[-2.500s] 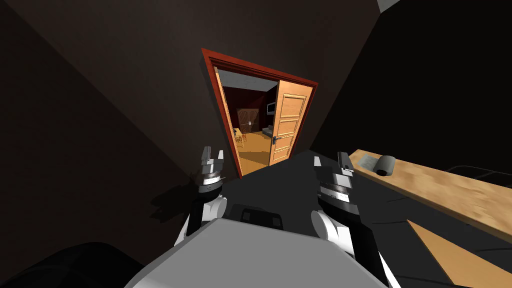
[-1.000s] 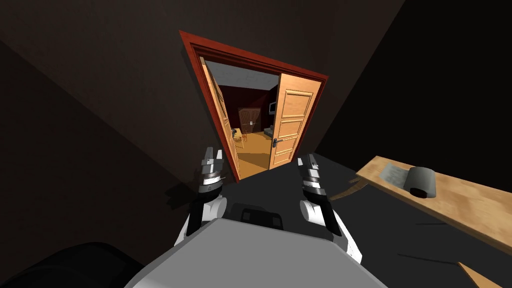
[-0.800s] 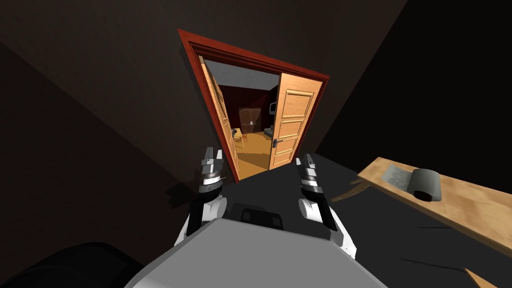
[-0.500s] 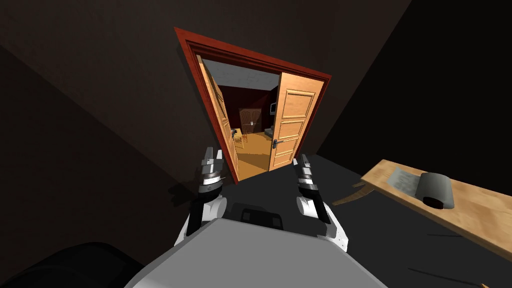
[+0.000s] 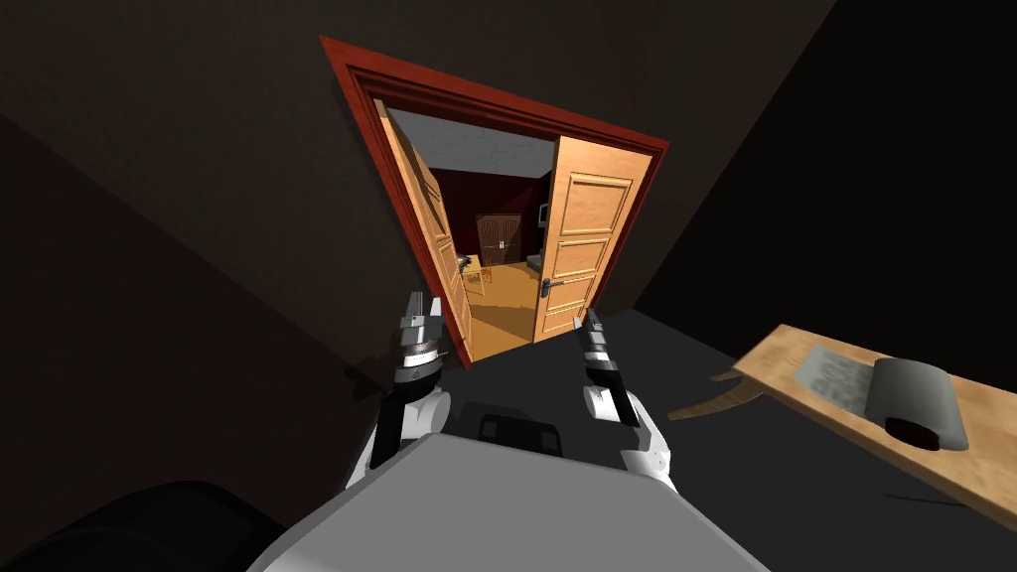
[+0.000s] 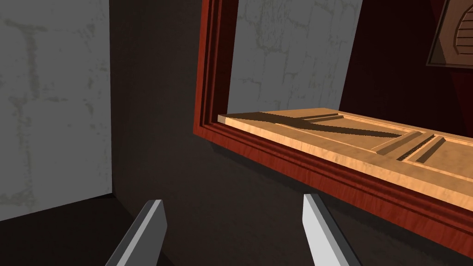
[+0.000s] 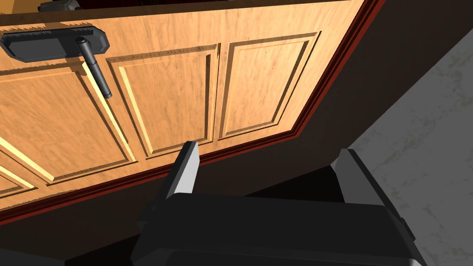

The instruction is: Push the door open

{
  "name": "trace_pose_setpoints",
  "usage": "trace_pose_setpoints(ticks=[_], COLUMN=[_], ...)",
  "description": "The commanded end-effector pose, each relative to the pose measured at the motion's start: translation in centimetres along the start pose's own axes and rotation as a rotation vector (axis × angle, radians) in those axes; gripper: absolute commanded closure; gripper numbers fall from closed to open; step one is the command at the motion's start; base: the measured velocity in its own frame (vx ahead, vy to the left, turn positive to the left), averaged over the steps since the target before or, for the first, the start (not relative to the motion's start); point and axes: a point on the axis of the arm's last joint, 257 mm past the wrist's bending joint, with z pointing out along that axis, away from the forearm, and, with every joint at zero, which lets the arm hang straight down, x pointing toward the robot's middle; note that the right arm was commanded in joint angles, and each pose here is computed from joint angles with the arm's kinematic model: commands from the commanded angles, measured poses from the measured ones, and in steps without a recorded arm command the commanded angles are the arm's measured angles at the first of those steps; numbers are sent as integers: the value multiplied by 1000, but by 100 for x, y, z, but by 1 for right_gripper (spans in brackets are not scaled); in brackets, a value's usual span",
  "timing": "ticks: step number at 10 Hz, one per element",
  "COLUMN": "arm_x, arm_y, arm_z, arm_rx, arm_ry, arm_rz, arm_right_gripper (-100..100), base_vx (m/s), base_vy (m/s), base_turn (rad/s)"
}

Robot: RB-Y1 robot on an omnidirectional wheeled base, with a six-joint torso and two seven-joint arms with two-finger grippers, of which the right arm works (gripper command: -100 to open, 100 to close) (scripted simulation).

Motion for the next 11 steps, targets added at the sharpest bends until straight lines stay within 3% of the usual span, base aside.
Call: trace_pose_setpoints(ticks=[1, 5, 11], arm_x=[59, 146, 239], arm_y=[-136, -506, -914], arm_z=[52, 131, 224], arm_rx=[20, 79, 149], arm_ry=[18, 58, 105], arm_rz=[9, 23, 35], arm_right_gripper=[-100, -100, -100], base_vx=[84, 81, 84], base_vy=[-85, -83, -65], base_turn=[37, 44, 40])
